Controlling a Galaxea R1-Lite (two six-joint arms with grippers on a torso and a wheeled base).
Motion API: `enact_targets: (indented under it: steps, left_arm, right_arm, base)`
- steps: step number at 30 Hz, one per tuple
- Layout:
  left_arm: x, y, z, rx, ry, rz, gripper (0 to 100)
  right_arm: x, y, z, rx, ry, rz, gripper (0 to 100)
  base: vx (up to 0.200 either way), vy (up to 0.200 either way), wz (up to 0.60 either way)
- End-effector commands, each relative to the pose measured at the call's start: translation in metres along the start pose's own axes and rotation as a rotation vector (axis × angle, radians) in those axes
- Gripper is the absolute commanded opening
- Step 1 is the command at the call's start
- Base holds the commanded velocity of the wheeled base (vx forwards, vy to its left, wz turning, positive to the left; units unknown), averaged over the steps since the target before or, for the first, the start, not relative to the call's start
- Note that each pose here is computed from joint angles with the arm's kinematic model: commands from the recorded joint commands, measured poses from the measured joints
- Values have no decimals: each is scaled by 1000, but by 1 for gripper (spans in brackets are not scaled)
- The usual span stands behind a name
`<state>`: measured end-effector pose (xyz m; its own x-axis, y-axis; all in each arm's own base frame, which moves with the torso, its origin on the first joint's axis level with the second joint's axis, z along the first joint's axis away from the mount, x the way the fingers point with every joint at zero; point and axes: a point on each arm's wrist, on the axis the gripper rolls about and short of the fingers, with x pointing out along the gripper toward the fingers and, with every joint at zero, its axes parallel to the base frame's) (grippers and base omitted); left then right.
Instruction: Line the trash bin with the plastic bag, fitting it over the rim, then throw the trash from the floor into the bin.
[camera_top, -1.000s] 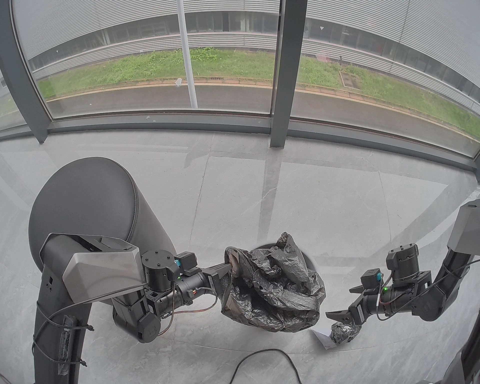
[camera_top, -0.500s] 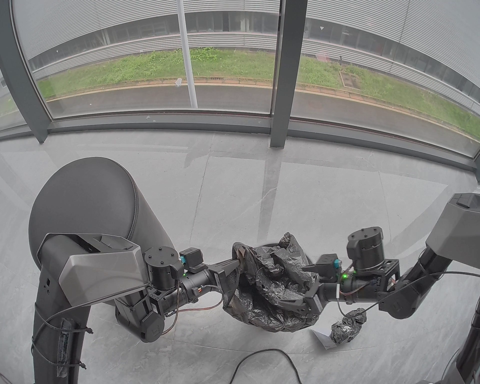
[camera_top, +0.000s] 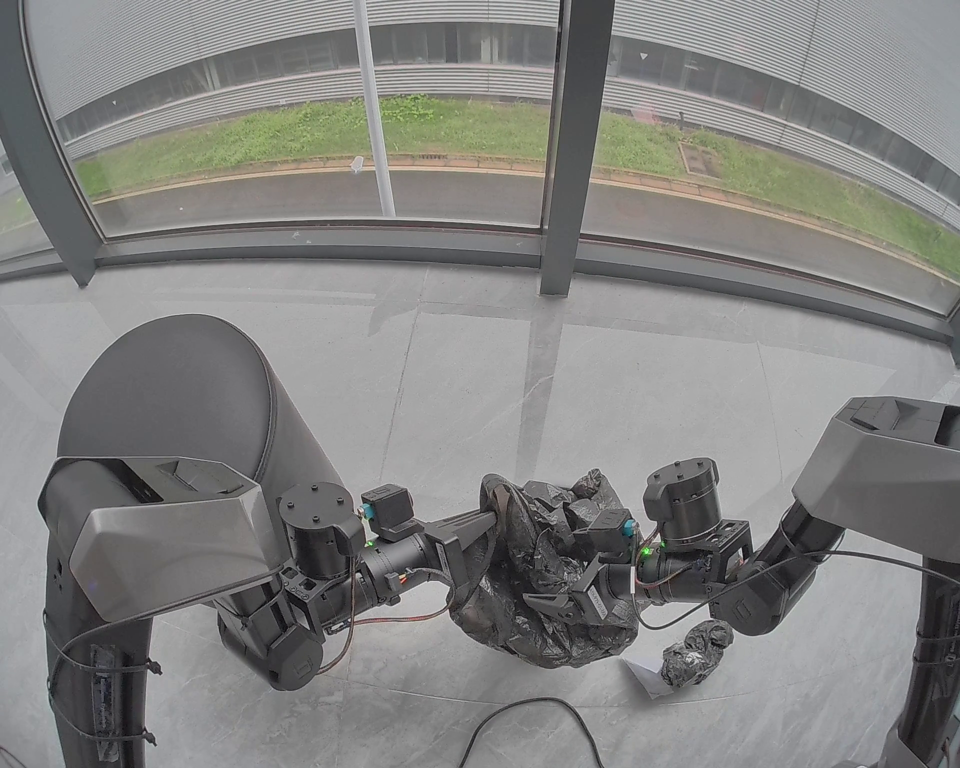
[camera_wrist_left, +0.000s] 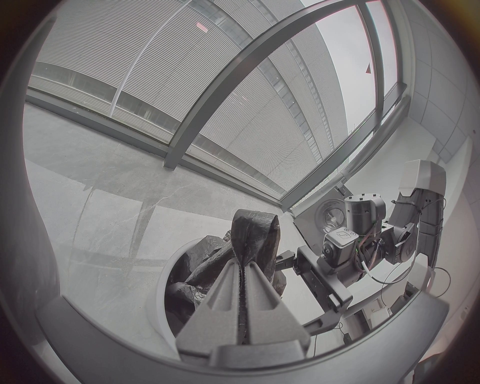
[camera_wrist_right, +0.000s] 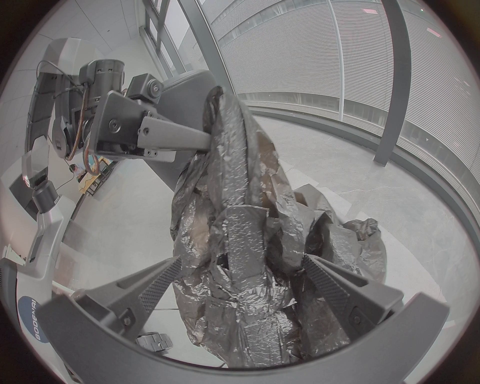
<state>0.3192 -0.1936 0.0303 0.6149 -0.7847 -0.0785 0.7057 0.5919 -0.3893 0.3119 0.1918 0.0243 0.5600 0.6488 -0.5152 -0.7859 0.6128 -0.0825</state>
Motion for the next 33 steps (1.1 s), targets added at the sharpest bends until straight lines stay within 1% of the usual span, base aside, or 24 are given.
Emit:
enact_targets:
  steps: [1,4,10,16,17,20,23,26,27,29,31,32,33]
  left_arm:
    - [0,-2,4,5,-10,-6,0]
    - [-1,-3,4,5,-10,-7,0]
    - [-2,-4,5,5,-11,-8,0]
    - [-2,-5,6,5,-13,-10,0]
    - [-2,-5,6,6,-14,-11,0]
    - [-5,-6,7,4,-10,-9,0]
    - [-9,-7,4,-4,7,-4,0]
    - [-16,-9,2,-9,28,-11,0]
    - [-16,-9,2,-9,28,-11,0]
    - [-24,-12,0,-18,55,-20,0]
    - [-30,-12,-1,-26,69,-16,0]
    - [-30,-12,-1,-26,69,-16,0]
    - [-34,-13,-1,-30,78,-15,0]
  right_arm:
    - [0,5,-4,1,15,14,100]
    - [3,4,-6,2,22,5,100]
    - [8,-1,-9,24,41,-75,100]
    - [15,3,-15,35,79,-127,100]
    - [17,4,-17,34,86,-135,0]
    - [21,4,-17,33,86,-146,0]
    - [22,12,-15,22,81,-118,0]
    - [22,19,-13,14,68,-72,0]
    - [22,19,-13,14,68,-72,0]
    - [22,20,-9,10,43,-19,0]
    - [18,21,-4,7,20,11,0]
    - [18,21,-4,7,20,11,0]
    - [14,21,0,7,1,35,0]
  base:
    - [0,0,0]
    - [0,0,0]
    - [0,0,0]
    - [0,0,0]
    - [0,0,0]
    - [0,0,0]
    - [0,0,0]
    - [0,0,0]
    - [0,0,0]
    - [0,0,0]
    - [0,0,0]
    - [0,0,0]
    - [0,0,0]
